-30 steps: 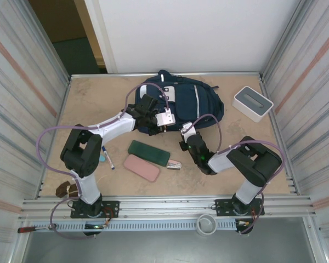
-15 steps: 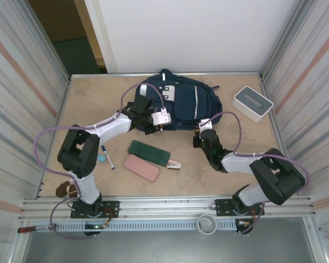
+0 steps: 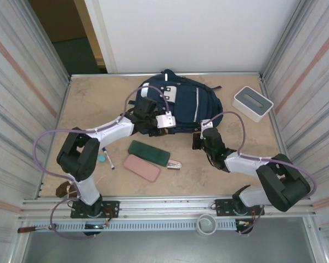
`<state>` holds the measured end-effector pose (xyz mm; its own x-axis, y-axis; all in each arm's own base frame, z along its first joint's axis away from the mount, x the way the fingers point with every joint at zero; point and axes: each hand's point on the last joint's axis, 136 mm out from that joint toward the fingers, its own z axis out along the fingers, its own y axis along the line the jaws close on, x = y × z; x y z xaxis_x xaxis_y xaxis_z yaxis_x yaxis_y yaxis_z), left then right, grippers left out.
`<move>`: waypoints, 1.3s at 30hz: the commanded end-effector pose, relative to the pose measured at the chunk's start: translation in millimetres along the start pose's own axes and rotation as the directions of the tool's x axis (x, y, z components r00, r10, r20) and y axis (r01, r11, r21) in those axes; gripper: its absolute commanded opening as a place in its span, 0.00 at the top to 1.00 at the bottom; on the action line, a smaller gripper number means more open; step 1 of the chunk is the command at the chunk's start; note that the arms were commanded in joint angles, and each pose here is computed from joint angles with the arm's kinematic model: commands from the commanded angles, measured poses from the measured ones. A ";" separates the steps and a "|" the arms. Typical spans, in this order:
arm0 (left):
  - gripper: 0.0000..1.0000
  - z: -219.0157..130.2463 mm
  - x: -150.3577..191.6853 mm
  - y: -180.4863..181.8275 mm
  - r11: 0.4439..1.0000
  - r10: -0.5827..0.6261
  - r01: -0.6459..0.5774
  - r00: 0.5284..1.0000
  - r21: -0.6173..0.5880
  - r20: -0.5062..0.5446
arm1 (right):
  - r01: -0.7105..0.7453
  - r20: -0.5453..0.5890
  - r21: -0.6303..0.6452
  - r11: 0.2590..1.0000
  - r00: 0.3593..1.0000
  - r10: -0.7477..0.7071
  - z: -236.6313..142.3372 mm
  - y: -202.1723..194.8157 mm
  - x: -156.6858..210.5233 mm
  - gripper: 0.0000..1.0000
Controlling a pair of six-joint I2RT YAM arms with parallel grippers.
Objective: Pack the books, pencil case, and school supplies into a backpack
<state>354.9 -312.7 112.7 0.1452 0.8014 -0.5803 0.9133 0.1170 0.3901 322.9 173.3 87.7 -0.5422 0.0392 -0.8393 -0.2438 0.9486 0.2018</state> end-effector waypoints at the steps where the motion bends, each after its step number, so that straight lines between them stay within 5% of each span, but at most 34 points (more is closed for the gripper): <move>1: 0.45 -7.0 -41.8 -2.6 0.995 0.093 -0.088 0.990 -0.049 0.106 | -0.063 0.081 -0.083 0.995 0.994 0.069 -8.1 19.9 -36.9 1.00; 14: 0.47 36.0 -62.4 -10.2 0.980 0.184 -0.172 0.974 -0.101 0.129 | -0.083 0.111 -0.130 0.988 0.989 0.098 -24.9 26.9 -47.6 1.00; 19: 0.74 34.5 -56.3 -3.5 0.975 0.194 -0.178 0.973 -0.130 0.122 | -0.074 0.093 -0.104 0.992 0.992 0.084 -23.7 20.1 -38.7 1.00; 24: 1.00 16.3 -46.4 8.3 0.981 0.152 -0.132 0.979 -0.145 0.136 | -0.073 0.009 0.051 0.996 0.997 0.073 -16.6 -13.3 -15.4 1.00; 32: 1.00 -10.0 -17.0 33.2 0.977 0.081 -0.053 0.988 -0.205 0.130 | -0.121 -0.044 0.230 0.966 0.990 0.135 -20.2 -66.4 -0.8 1.00; 39: 1.00 -16.6 7.5 42.0 0.973 0.050 -0.026 0.994 -0.231 0.096 | -0.091 -0.029 0.107 0.990 0.995 0.094 -15.4 -36.1 -16.1 1.00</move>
<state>367.8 -311.3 103.8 0.2354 0.7452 -0.6239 0.8603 0.1389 0.4905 324.3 138.1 94.2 -0.5996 0.1144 -0.7921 -0.1334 0.9616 0.2398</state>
